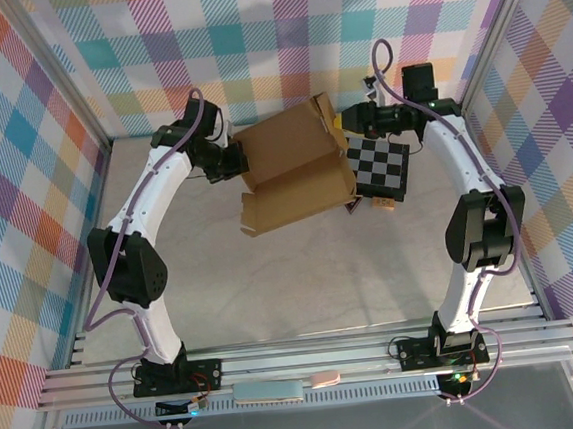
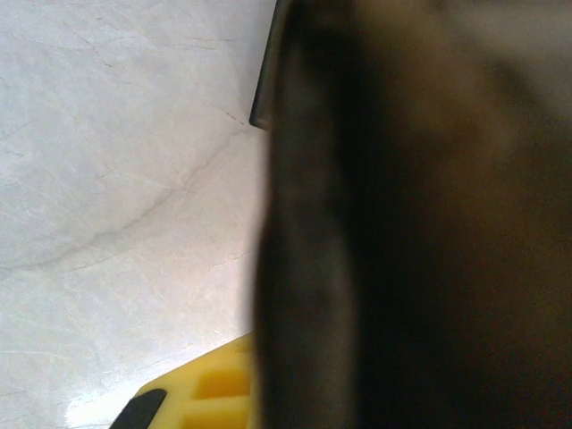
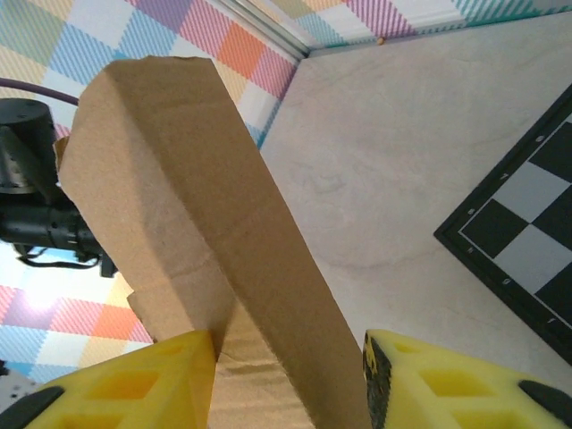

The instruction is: Fold the paper box

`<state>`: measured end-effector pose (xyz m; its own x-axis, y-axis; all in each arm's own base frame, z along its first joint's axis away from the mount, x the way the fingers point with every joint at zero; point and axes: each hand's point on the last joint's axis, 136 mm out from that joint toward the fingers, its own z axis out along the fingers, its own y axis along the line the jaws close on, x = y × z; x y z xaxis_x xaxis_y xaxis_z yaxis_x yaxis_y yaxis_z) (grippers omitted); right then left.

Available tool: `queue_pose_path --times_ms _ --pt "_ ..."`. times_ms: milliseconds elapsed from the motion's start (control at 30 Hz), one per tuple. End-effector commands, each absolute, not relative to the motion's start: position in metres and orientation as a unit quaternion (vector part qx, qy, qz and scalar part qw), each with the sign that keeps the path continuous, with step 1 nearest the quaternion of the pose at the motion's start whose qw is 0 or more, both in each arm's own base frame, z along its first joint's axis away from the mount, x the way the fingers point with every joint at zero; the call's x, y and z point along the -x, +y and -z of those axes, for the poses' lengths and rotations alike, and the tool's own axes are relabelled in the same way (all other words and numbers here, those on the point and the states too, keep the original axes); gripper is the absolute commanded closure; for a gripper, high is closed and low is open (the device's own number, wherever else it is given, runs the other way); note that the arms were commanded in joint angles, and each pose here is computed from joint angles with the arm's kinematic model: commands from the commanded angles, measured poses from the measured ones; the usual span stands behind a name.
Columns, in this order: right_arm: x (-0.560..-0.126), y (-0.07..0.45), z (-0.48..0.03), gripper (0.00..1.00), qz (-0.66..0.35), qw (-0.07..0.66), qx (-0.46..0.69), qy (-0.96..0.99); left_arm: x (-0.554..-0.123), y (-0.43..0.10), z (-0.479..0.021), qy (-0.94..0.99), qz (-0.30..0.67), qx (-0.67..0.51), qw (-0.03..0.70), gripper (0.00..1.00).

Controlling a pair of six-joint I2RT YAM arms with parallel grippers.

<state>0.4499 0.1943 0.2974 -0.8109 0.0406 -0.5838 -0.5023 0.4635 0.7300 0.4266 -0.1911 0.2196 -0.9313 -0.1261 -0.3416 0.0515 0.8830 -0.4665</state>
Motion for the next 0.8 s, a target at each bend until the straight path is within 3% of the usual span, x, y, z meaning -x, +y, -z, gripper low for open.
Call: queue_pose_path --times_ms 0,567,767 --pt "-0.448 0.196 -0.305 0.53 -0.447 0.304 0.171 0.824 -0.422 -0.200 -0.231 0.950 0.254 -0.003 0.184 1.00" --pt "-0.448 0.220 -0.298 0.54 -0.341 0.330 0.218 0.853 -0.415 -0.200 -0.238 0.951 0.243 -0.018 0.189 1.00" --pt "-0.446 0.228 -0.291 0.60 -0.307 0.333 0.231 0.861 -0.411 -0.203 -0.241 0.951 0.241 -0.024 0.192 1.00"
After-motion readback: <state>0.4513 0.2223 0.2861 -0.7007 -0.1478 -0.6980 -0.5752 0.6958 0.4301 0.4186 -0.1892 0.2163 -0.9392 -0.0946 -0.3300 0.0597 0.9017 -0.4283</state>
